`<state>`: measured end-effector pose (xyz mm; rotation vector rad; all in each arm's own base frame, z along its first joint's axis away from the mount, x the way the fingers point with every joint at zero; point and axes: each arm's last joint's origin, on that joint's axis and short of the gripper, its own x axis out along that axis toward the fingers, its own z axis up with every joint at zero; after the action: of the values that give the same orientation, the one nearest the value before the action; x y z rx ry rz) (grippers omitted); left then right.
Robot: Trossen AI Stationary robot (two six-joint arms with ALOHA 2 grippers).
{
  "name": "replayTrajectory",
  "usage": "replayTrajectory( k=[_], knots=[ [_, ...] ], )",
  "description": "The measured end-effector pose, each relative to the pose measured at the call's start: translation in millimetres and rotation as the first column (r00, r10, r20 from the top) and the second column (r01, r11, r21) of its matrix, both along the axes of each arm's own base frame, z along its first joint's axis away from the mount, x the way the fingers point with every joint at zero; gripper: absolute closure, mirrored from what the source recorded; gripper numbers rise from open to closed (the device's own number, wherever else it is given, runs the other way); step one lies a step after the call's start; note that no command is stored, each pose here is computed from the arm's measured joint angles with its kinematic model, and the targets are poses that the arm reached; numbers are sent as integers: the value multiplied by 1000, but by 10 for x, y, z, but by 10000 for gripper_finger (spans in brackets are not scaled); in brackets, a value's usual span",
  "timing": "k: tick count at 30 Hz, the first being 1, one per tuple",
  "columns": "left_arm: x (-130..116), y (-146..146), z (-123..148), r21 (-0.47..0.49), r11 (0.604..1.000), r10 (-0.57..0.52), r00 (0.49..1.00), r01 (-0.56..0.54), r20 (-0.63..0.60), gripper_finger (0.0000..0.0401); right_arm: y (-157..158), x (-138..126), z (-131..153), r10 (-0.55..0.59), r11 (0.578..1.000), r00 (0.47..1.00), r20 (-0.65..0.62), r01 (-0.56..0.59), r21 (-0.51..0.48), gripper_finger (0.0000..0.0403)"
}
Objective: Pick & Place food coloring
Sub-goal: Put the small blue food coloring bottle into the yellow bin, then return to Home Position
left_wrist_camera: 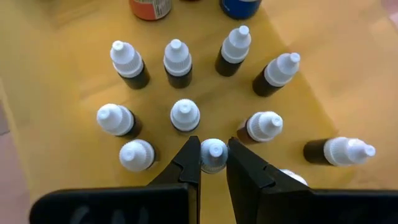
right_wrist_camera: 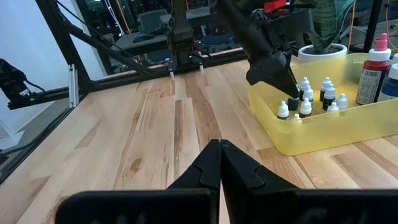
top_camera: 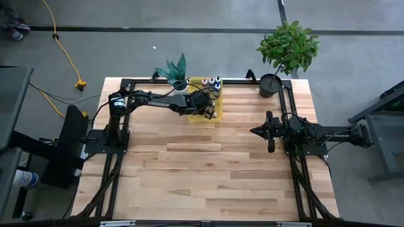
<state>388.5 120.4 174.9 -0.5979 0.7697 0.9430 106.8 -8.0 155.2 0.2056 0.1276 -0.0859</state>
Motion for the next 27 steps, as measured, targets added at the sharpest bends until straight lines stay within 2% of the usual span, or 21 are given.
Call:
replayTrajectory(
  k=[14,27],
  knots=[
    [50,-18,-106,-8,1000,-13,1000,13,-4,356,0,0,-1,0,1000,1000,0,0,0,402],
    [46,-22,-122,-5,998,-68,997,68,-32,250,0,0,0,0,1000,1000,0,0,0,402]
  ],
)
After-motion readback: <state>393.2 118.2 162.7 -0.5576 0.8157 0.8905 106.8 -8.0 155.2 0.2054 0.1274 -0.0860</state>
